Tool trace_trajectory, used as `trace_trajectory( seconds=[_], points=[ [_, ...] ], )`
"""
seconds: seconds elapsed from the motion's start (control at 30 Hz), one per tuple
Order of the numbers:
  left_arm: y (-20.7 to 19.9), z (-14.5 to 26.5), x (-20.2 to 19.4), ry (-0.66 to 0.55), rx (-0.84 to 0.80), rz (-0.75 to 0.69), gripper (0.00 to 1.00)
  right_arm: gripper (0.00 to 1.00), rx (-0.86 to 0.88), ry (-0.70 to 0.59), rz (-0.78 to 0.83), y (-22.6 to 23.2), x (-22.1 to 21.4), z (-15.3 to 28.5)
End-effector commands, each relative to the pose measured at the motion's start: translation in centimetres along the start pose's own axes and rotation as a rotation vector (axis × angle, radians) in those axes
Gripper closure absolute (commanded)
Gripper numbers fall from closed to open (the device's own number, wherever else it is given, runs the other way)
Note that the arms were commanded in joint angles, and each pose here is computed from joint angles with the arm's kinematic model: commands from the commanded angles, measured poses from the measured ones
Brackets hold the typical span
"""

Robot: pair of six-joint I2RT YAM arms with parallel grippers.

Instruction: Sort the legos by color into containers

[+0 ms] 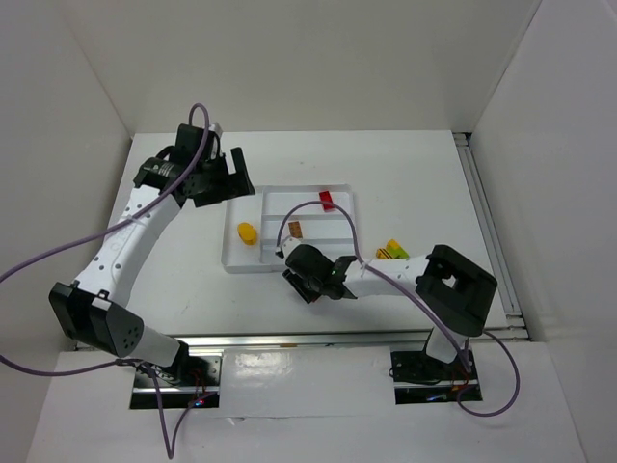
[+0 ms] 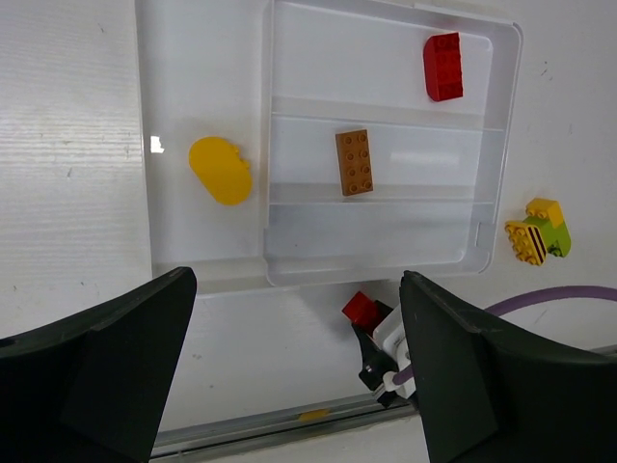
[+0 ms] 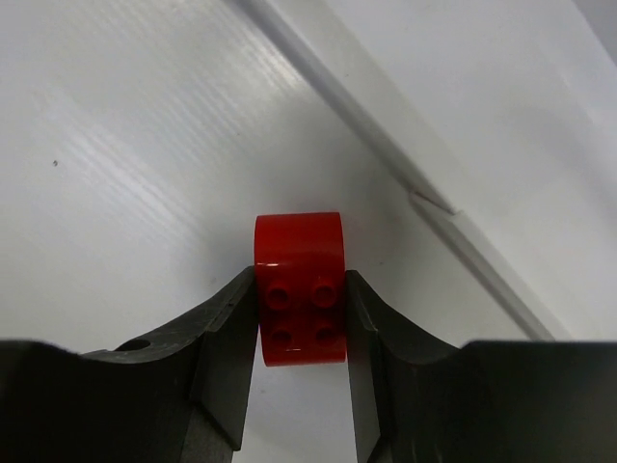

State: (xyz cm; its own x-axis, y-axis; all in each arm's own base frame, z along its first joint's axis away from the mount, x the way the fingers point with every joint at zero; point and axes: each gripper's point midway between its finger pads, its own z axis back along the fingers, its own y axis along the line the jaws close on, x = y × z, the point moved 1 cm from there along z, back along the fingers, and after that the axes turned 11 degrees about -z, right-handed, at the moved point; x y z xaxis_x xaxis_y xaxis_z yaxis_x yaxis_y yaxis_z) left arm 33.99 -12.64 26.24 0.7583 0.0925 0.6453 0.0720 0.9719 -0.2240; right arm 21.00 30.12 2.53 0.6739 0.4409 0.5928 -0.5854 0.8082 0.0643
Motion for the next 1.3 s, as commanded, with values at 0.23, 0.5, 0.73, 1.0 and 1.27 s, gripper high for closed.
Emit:
trace_trajectory(
  seconds=[0.23, 0.5, 0.73, 1.0, 1.27],
  points=[
    [-0.2, -0.1, 2.1, -0.049, 0.019, -0.002, 0.02, 0.62, -0.018, -0.081, 0.012, 0.6, 1.7, 4.5],
    [-0.4, -0.5, 3.2, -0.055, 0.026, -0.001, 0.01, 0.63, -0.102, -0.175, -0.059, -1.0, 4.9, 9.1],
    [0.4, -0.9, 3.6, -0.061, 0.078, 0.000, 0.01, 0.63, -0.194, -0.218, -0.133, -4.5, 6.9, 10.2],
    [1.4, -0.7, 3.5, -0.059, 0.103, 0.013, 0.01, 0.63, -0.099, -0.261, -0.269, -5.7, 10.4, 10.1],
    [1.5, -0.7, 2.5, -0.037, 0.097, 0.012, 0.01, 0.63, -0.101, -0.297, -0.410, -8.8, 15.0, 9.8]
  ],
)
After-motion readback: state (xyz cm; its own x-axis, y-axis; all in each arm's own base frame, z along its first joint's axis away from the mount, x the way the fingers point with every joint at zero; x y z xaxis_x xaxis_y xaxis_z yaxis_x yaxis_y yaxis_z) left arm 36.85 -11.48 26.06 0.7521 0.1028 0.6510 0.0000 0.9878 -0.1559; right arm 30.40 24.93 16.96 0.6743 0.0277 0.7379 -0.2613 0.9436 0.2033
